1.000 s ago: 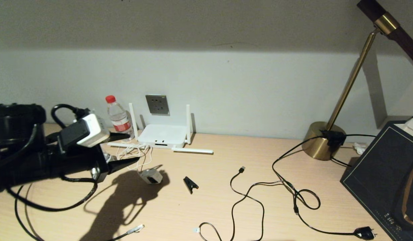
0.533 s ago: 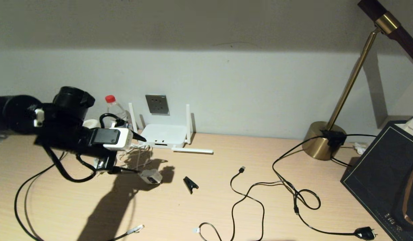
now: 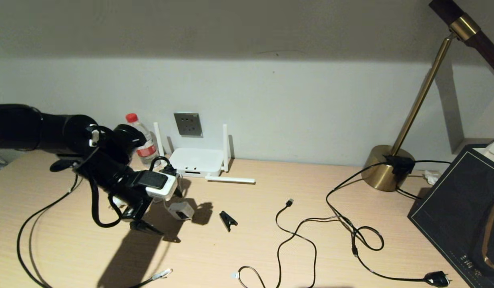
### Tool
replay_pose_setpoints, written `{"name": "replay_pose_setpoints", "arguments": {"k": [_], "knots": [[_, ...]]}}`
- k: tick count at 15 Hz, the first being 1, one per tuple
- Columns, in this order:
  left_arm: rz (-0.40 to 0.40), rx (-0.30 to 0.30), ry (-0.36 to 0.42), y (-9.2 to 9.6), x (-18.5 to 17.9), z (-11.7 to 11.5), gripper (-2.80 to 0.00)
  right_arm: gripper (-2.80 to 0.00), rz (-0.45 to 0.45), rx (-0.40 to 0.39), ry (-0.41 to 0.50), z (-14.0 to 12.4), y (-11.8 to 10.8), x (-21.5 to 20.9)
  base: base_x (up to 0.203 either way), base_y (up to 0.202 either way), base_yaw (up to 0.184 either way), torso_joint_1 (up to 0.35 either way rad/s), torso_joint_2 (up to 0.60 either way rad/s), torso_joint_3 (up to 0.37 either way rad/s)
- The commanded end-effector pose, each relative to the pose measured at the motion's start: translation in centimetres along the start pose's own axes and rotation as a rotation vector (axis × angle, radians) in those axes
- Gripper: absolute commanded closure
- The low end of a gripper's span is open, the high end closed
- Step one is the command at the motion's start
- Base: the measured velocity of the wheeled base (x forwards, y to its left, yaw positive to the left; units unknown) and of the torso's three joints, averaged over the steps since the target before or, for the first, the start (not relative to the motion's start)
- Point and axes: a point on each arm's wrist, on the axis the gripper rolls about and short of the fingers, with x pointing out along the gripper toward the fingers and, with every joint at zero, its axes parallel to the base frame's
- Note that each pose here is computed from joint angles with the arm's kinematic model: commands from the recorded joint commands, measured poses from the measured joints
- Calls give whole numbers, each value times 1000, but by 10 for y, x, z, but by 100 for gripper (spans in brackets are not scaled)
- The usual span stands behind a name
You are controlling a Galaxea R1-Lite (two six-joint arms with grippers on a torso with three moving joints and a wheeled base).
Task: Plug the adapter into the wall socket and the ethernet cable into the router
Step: Pick up plug
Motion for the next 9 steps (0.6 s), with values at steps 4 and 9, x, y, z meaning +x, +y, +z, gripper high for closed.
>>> {"name": "replay_pose_setpoints", "arguments": {"k": [4,9], "knots": [[2,-72,-1,17,29,-15,-280,0,0,0,35,-10,0,2,0,0,0,0,0,0],[3,-93,2,27,44,-30,-280,0,0,0,35,-10,0,2,0,0,0,0,0,0]]}}
